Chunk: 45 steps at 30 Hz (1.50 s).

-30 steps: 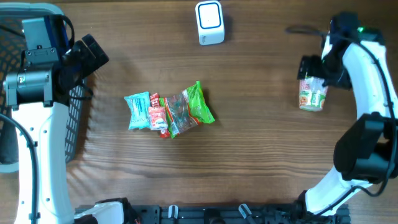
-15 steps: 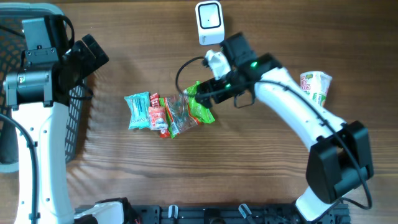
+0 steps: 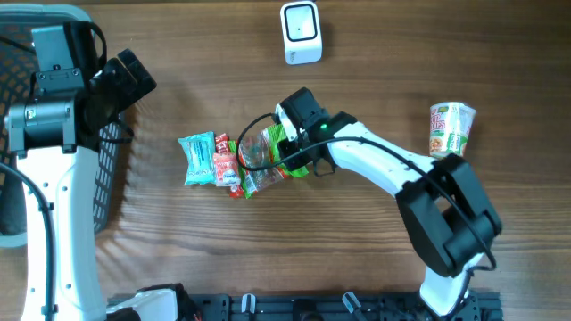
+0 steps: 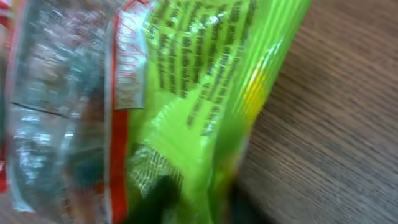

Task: Scan the item barcode
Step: 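Grasp the green snack bag from the row with the right gripper, then raise the green snack bag to the white scanner with right gripper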

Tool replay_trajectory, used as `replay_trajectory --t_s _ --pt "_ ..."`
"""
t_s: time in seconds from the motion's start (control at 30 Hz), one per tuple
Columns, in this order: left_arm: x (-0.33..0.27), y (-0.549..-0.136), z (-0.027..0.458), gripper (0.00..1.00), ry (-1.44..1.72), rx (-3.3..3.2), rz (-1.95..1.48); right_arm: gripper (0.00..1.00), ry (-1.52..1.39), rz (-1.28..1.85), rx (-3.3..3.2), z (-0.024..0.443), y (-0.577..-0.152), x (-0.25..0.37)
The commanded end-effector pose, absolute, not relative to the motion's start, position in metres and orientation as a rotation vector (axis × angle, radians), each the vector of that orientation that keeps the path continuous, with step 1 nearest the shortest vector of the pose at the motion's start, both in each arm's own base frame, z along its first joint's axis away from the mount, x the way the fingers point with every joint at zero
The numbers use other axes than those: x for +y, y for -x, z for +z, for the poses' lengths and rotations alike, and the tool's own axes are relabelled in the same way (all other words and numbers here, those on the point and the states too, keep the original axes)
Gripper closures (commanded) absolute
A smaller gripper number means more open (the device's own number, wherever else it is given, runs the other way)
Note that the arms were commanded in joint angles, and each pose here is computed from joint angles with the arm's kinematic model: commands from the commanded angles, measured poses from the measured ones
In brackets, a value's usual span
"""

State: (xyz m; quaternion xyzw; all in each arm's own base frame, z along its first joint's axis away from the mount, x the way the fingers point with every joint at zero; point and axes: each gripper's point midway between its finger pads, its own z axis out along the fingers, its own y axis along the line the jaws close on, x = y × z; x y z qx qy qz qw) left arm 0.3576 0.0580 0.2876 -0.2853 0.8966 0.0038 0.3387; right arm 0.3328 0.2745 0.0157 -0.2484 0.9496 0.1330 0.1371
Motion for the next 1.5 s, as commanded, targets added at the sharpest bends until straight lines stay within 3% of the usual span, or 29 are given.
replay_trajectory --t_s 0.0,0.13,0.23,0.27,0.3,0.4,0.53,0.7,0.8,0.87,0.93,0.97,1.0,1.03,1.07,1.1,1.13,1.3,1.37,1.47 --pt "0.06 -0.357 0.294 0.0 0.737 2.319 0.01 0.96 0.615 0.262 2.772 0.033 -0.345 0.242" --pt "0.06 -0.357 0.294 0.0 0.737 2.319 0.01 0.96 0.483 0.198 2.711 0.106 -0.36 0.168" --pt "0.06 -0.357 0.294 0.0 0.737 2.319 0.01 0.52 0.425 0.249 2.769 0.103 -0.353 0.151" --pt "0.06 -0.357 0.294 0.0 0.737 2.319 0.01 0.27 0.431 0.277 2.784 0.097 -0.35 0.153" --pt "0.06 -0.357 0.294 0.0 0.737 2.319 0.01 0.12 0.461 0.269 2.809 0.086 -0.346 0.152" --pt "0.06 -0.357 0.294 0.0 0.737 2.319 0.01 0.01 0.474 0.195 2.824 0.071 -0.351 0.145" --pt "0.06 -0.357 0.294 0.0 0.737 2.319 0.01 0.0 0.451 0.057 2.849 0.054 -0.358 0.13" --pt "0.06 -0.357 0.294 0.0 0.737 2.319 0.01 0.0 0.377 0.053 2.877 0.022 -0.37 0.133" --pt "0.06 -0.357 0.294 0.0 0.737 2.319 0.01 0.0 0.412 0.262 2.993 -0.006 -0.348 0.154" --pt "0.06 -0.357 0.294 0.0 0.737 2.319 0.01 0.0 0.384 0.239 3.075 -0.033 -0.333 0.148" --pt "0.06 -0.357 0.294 0.0 0.737 2.319 0.01 0.14 0.346 0.222 3.119 -0.052 -0.325 0.145" --pt "0.06 -0.357 0.294 0.0 0.737 2.319 0.01 0.27 0.354 0.26 3.123 -0.052 -0.323 0.148" --pt "0.06 -0.357 0.294 0.0 0.737 2.319 0.01 0.56 0.409 0.354 3.103 -0.045 -0.323 0.159" --pt "0.06 -0.357 0.294 0.0 0.737 2.319 0.01 0.67 0.432 0.409 3.085 -0.039 -0.323 0.165" --pt "0.06 -0.357 0.294 0.0 0.737 2.319 0.01 0.68 0.428 0.458 3.069 -0.033 -0.324 0.168" --pt "0.06 -0.357 0.294 0.0 0.737 2.319 0.01 0.9 0.416 0.499 3.047 -0.024 -0.327 0.17" --pt "0.06 -0.357 0.294 0.0 0.737 2.319 0.01 0.96 0.404 0.511 3.025 -0.016 -0.332 0.168" --pt "0.06 -0.357 0.294 0.0 0.737 2.319 0.01 0.96 0.494 0.749 2.703 0.098 -0.345 0.171" --pt "0.06 -0.357 0.294 0.0 0.737 2.319 0.01 0.96 0.519 0.774 2.639 0.127 -0.337 0.172" --pt "0.06 -0.357 0.294 0.0 0.737 2.319 0.01 0.96 0.7 1.057 2.389 0.185 -0.317 0.202"
